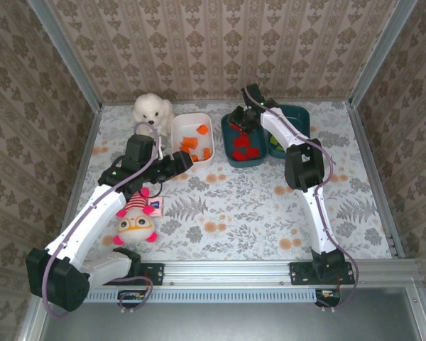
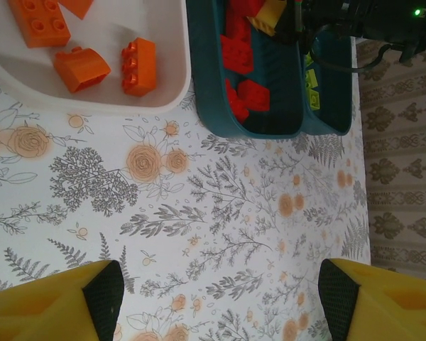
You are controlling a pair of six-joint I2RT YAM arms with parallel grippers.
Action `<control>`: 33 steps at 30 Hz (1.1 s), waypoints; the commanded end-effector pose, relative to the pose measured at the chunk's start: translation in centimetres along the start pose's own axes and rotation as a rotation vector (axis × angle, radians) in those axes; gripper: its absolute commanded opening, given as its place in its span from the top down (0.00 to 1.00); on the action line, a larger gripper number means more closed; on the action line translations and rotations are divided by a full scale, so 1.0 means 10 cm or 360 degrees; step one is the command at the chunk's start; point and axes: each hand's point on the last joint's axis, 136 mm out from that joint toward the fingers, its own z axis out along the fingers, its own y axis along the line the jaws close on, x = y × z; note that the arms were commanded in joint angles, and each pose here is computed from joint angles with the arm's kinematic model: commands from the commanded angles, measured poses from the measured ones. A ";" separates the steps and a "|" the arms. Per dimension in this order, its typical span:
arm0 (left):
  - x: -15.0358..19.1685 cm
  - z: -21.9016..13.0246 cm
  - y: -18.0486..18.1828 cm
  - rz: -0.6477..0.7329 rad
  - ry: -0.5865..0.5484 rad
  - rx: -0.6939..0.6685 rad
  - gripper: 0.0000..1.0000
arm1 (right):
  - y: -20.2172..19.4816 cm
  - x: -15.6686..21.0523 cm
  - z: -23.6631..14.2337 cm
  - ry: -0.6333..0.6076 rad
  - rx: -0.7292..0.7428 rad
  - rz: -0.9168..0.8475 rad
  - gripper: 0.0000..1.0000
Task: Sort the legos into containers by color
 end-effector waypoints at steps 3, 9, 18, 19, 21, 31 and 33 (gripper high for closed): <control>-0.15 -0.13 -0.17 0.0045 -0.0103 0.0048 0.24 | 0.02 0.07 0.08 0.0058 -0.0004 0.0071 0.56; -0.15 -0.16 -0.16 0.0051 -0.0112 0.0034 0.24 | 0.03 0.10 0.06 0.0091 0.0007 0.0074 0.41; -0.19 -0.33 -0.20 0.0067 -0.0177 0.0012 0.24 | 0.36 -0.10 -0.56 -0.0060 -0.0055 -0.0096 0.36; -0.20 -0.36 -0.20 0.0070 -0.0187 0.0004 0.24 | 0.42 -0.11 -0.69 -0.0096 -0.0059 -0.0140 0.36; -0.20 -0.43 -0.19 0.0072 -0.0204 -0.0017 0.24 | 0.56 -0.16 -1.03 -0.0217 -0.0064 -0.0238 0.37; -0.01 -0.64 0.07 -0.0025 -0.0194 -0.0121 0.24 | 0.33 0.77 -2.52 -0.0577 -0.0021 -0.0584 0.32; 0.05 -0.67 0.13 -0.0031 -0.0178 -0.0131 0.23 | -0.01 1.13 -2.67 -0.0486 0.0051 -0.0599 0.24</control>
